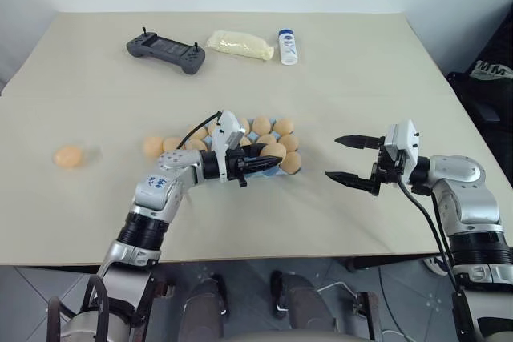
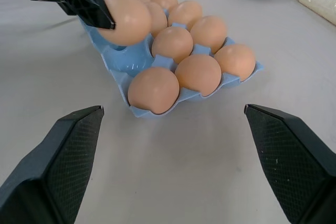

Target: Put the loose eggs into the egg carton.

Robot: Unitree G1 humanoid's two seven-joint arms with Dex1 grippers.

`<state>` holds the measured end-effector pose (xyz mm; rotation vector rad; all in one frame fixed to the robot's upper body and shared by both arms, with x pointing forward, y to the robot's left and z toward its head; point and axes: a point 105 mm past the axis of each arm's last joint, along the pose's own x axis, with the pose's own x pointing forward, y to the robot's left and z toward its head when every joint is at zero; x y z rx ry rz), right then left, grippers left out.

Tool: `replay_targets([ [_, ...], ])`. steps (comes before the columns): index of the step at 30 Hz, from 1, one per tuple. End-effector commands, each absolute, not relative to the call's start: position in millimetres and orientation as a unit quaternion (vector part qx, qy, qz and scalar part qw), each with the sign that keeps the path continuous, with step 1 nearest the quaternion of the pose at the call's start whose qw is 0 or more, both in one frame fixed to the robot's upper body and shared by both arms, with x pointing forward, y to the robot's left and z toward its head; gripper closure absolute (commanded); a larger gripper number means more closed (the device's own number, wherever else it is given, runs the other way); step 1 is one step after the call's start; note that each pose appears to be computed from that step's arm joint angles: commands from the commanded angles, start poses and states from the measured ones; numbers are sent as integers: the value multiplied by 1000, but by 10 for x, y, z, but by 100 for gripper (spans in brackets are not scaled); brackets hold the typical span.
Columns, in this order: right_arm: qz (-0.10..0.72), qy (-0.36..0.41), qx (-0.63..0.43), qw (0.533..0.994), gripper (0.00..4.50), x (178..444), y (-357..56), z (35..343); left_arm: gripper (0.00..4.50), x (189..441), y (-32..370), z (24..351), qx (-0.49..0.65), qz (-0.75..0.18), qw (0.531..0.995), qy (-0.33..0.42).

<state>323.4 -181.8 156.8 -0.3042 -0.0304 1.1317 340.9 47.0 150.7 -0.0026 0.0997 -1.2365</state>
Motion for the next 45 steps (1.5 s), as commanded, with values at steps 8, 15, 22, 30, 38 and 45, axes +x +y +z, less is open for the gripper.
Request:
replay_targets([
  [8,524,-36,-153,837,0,3230,-1851,1717,4,3482,530,1695,11,-560,828,15],
  [15,527,-34,-153,835,0,3256,-1831,1730,4,3446,906,2029,23,-497,866,-45],
  [22,535,-31,-153,830,0,3302,-1810,1740,4,3288,1545,2107,33,-379,924,-53],
  [30,550,-30,-152,820,0,3367,-1747,1744,4,2877,2379,1858,23,-229,973,-17],
  [38,559,-30,-153,814,0,3414,-1711,1746,4,2561,2756,1640,17,-142,990,19],
  [45,563,-32,-154,811,0,3452,-1679,1763,4,2700,2785,1672,12,-125,992,15],
])
